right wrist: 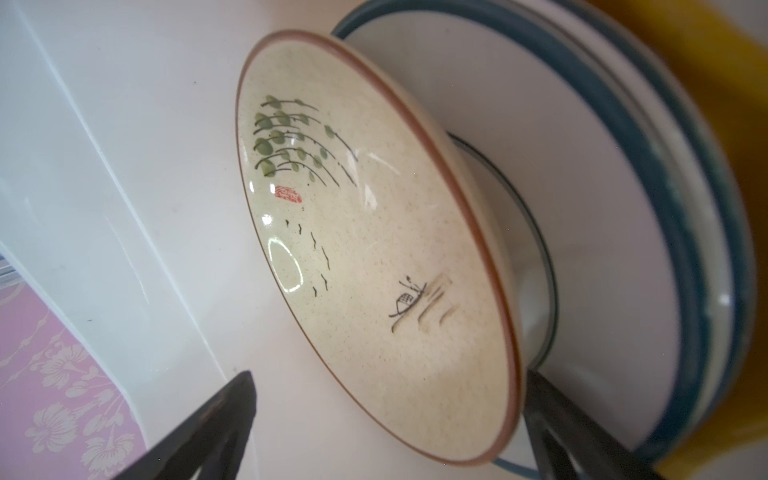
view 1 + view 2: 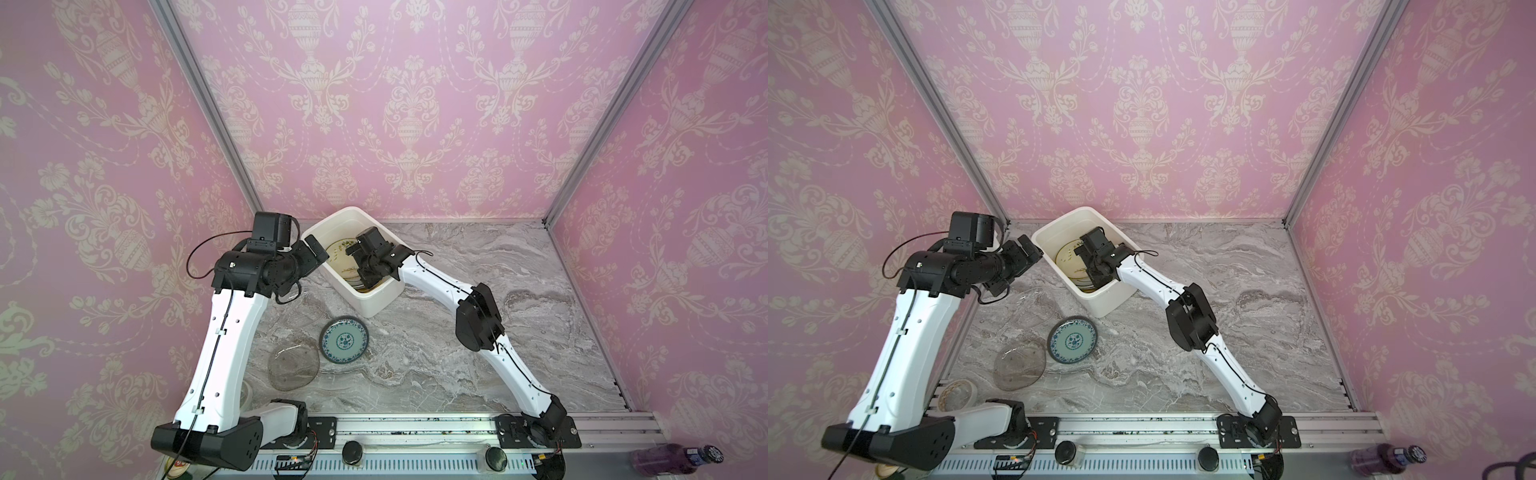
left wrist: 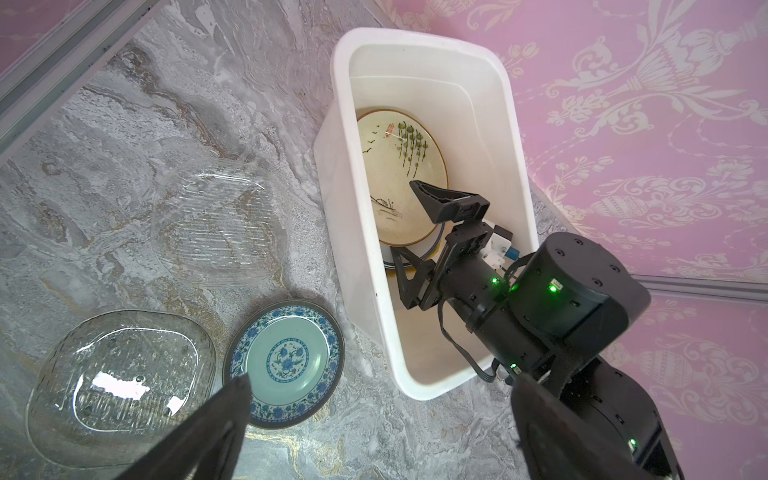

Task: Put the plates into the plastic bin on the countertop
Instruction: 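Open the right gripper to release the cream plate in the bin, then raise the right gripper from the bin and move it toward the blue-and-white plate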

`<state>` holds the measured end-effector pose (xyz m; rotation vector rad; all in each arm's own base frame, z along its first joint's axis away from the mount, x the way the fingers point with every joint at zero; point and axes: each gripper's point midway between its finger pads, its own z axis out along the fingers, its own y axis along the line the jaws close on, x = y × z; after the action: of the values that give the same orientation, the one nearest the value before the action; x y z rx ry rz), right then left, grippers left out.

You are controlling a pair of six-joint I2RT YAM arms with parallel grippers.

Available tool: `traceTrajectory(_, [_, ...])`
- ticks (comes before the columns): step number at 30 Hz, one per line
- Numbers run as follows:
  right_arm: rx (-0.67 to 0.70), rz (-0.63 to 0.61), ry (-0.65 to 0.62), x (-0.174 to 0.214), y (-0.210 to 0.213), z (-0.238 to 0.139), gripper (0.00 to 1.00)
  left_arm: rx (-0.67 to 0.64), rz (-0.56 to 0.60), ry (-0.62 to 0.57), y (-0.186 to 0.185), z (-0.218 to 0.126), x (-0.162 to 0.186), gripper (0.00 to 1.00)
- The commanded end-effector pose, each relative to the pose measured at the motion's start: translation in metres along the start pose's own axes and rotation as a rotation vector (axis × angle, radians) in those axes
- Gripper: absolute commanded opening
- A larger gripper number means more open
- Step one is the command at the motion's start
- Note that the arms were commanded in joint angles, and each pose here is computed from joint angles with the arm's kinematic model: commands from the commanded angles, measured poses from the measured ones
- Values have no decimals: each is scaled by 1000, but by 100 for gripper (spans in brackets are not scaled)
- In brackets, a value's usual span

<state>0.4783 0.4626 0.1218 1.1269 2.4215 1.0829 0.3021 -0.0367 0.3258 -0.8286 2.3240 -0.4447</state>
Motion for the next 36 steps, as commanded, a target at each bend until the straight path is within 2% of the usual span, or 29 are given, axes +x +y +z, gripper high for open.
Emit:
traceTrajectory(1, [-81, -29, -128, -40, 47, -57, 100, -8, 40, -59, 4, -22, -8, 99])
traceTrajectory(14, [-211, -263, -207, -36, 106, -180, 100, -47, 109, -90, 29, -70, 7, 99])
traceTrajectory(22, [-319, -487, -208, -22, 124, -277, 99, -5, 162, -15, 35, -96, 34, 99])
traceTrajectory(25, [-383, -547, -168, -10, 111, -308, 96, 16, 174, 25, 35, -102, 45, 99])
traceTrajectory(28, [-444, -544, -145, -2, 82, -333, 90, 14, 179, 97, 37, -96, 57, 99])
traceTrajectory(33, [-430, -581, -128, 11, 17, -362, 88, -59, 174, 189, 54, -76, 73, 99])
traceTrajectory(36, [-421, -597, -129, 18, -21, -370, 89, -88, 128, 209, 64, -60, 81, 99])
